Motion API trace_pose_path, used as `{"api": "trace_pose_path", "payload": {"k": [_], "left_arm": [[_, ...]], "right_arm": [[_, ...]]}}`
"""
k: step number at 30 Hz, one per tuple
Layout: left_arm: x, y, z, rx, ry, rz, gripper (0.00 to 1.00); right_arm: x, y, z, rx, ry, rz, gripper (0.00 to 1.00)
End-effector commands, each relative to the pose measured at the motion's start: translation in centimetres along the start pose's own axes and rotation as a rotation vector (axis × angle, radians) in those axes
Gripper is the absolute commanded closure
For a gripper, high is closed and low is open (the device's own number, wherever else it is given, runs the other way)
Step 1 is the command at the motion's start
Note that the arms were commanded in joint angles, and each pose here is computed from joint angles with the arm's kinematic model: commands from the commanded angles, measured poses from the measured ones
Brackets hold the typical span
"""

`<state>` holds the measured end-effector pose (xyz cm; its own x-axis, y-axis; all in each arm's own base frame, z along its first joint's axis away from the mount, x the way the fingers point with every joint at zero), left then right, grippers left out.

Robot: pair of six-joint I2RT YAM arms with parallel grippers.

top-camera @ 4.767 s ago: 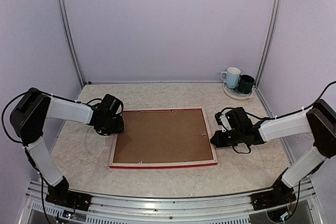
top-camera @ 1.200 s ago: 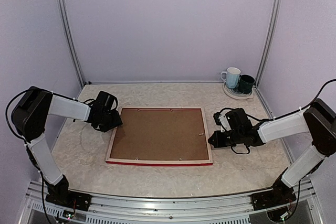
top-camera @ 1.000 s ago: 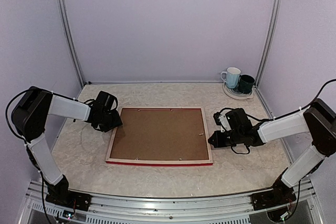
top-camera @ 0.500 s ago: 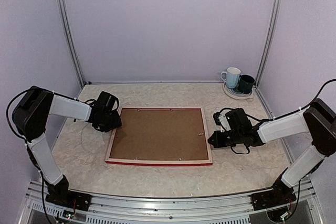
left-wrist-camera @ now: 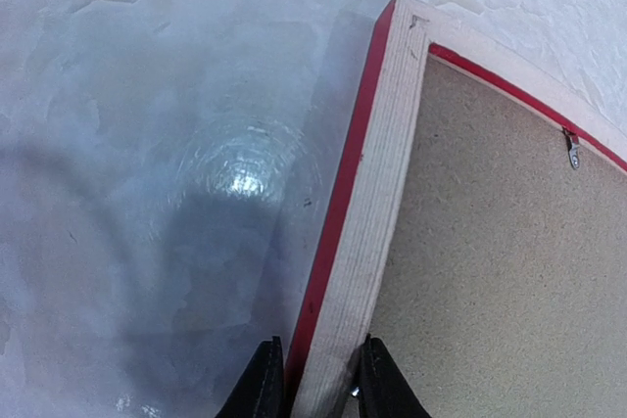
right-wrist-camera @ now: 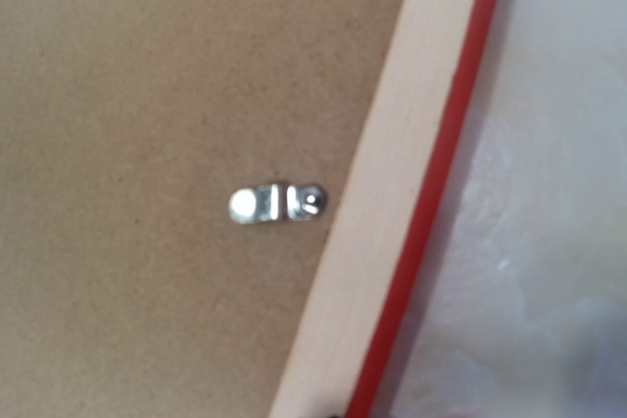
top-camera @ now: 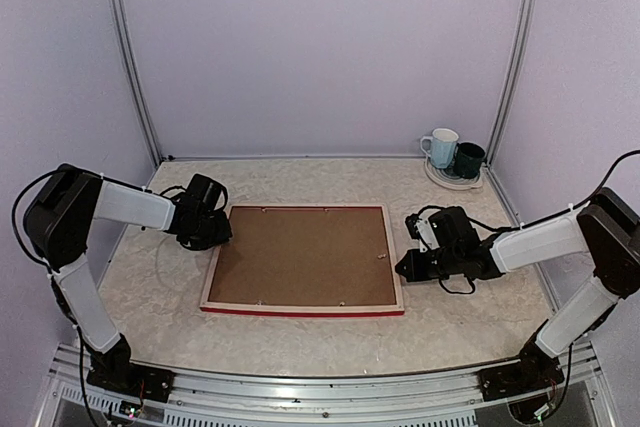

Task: Put the photo into the frame
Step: Press the fastener onto the backboard.

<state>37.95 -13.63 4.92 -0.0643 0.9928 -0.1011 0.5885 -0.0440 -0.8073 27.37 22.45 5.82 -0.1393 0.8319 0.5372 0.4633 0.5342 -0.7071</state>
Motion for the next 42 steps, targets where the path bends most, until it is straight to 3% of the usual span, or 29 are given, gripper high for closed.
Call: {"api": "trace_pose_path", "payload": {"k": [1,12,30,39,42], "left_arm": [[0.5,0.7,2.7,0.096,0.024,-0.028,0.85],[0.0,0.8,3.2,0.113,0.041,-0.003,1.00],[-1.0,-0.3,3.7,0.125,0.223,-0.140,1.00],[-2.0,0.1,3.8,0.173,0.289,-0.109,0.96],[-2.3,-0.2,3.3,0.151,0.274,-0.087,0.81]], "right_arm": [[-2.4,0.5,4.3,0.160,0.015,0.087,0.97],[-2.3,0.3,4.1,0.158,0.012,0.087,0.97],[-1.9,0.4,3.6,0.157,0.008,0.086,0.97],[-1.9,0.6,3.6,0.157,0.008,0.086,0.97],[-1.8,0.6,3.6,0.156,0.008,0.084,0.97]]}}
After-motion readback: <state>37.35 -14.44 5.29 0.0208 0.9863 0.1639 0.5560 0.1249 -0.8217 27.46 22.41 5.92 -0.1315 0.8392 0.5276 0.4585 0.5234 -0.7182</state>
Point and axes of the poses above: each gripper's point midway between its finger pads, its own y axis out along the fingers, its own x axis along the line the jaws close on, z = x × y, the point moved 3 cm from there along -y, back along the fingers, and after that the axes turned 14 degrees about y, right-handed, at the moved point
